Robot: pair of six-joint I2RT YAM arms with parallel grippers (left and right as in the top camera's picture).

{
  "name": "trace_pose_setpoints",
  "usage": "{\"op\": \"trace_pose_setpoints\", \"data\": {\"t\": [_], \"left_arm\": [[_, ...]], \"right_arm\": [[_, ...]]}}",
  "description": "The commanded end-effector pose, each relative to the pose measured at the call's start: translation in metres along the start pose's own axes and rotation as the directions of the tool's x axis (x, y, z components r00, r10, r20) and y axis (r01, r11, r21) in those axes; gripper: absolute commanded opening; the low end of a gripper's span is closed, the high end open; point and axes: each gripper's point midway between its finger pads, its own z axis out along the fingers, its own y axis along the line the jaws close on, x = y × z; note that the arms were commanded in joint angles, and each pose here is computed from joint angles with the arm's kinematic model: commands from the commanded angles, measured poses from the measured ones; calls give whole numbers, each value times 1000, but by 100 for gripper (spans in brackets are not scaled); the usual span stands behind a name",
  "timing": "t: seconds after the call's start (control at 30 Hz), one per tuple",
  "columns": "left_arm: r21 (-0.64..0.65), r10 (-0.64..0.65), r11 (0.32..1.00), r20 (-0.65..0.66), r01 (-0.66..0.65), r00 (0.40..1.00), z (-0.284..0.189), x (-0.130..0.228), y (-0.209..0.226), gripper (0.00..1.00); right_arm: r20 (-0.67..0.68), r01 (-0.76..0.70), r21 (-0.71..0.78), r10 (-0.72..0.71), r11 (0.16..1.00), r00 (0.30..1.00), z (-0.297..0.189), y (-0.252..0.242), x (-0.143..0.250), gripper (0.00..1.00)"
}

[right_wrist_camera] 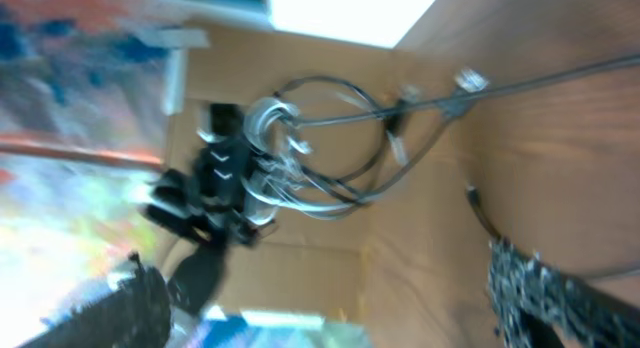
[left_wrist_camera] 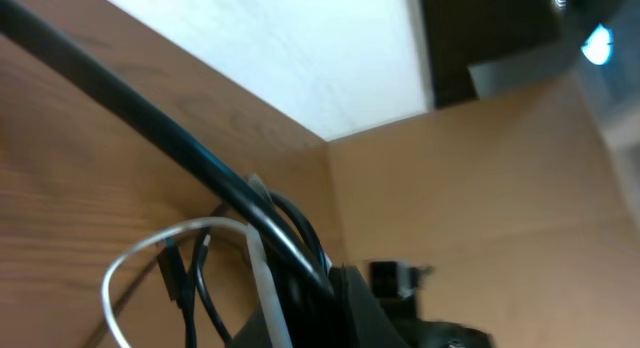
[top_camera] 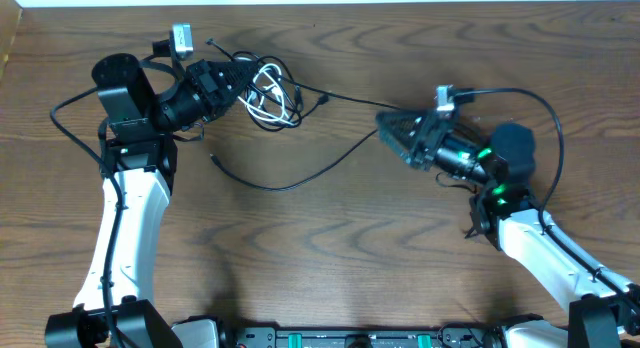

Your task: Untangle cables

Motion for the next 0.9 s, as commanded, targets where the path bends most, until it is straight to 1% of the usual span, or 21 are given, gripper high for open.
{"op": "trace_pose_setpoints", "data": {"t": [0.0, 0.07, 0.13, 0.17, 0.2, 0.27, 0.37, 0.4, 0.43, 0.47, 0.53, 0.57, 0.6, 0.63, 0.73, 0.87], "left_arm": [[-72, 63, 996, 64, -58, 996, -2, -12, 10, 8], [-103, 32, 994, 69, -25, 997, -3, -11, 18, 8], [-145, -12, 989, 72, 23, 997, -4, -8, 28, 8], [-154, -25, 987, 67, 35, 997, -4, -6, 31, 8], [-167, -25, 985, 50, 33, 998, -4, -1, 35, 8], [-136, 23, 991, 6, -22, 1000, -3, 6, 29, 8], [-47, 80, 995, -73, -84, 994, -2, 19, 15, 8], [10, 130, 991, -116, -130, 985, -3, 27, 7, 8], [53, 168, 985, -141, -162, 976, -4, 32, 1, 8], [114, 220, 973, -170, -203, 960, -5, 40, -7, 8], [222, 314, 938, -204, -268, 927, -10, 52, -20, 7], [252, 336, 926, -212, -281, 918, -11, 55, -23, 8], [275, 344, 920, -220, -281, 913, -12, 58, -26, 8], [281, 345, 918, -223, -279, 912, -12, 59, -27, 8], [298, 348, 915, -242, -271, 906, -8, 66, -31, 8], [322, 316, 922, -305, -215, 899, 3, 85, -41, 8]], "right_arm": [[72, -92, -67, 97, 993, 993, -9, 19, -21, 99], [111, -41, -120, 54, 992, 992, -13, 34, -30, 99], [162, 52, -146, -28, 988, 986, -16, 45, -37, 99], [197, 159, -143, -129, 977, 972, -18, 50, -40, 99], [223, 386, -104, -356, 917, 907, -18, 52, -39, 99], [191, 524, -38, -509, 851, 839, -15, 39, -35, 99], [136, 418, 123, -433, 900, 891, -13, -11, -39, 99], [94, 414, 173, -433, 894, 896, -13, -28, -34, 99], [65, 428, 177, -445, 886, 893, -12, -32, -29, 99], [31, 460, 162, -470, 873, 882, -9, -33, -21, 99], [-38, 552, 93, -551, 829, 834, -3, -26, -3, 99], [-54, 583, 63, -581, 810, 812, -1, -22, 3, 99], [-71, 625, 36, -622, 780, 780, 2, -19, 10, 99], [-77, 642, 29, -638, 766, 766, 4, -19, 12, 96], [-96, 679, 6, -676, 734, 731, 9, -18, 21, 93], [-111, 745, -22, -742, 667, 661, 15, -17, 31, 89]]}}
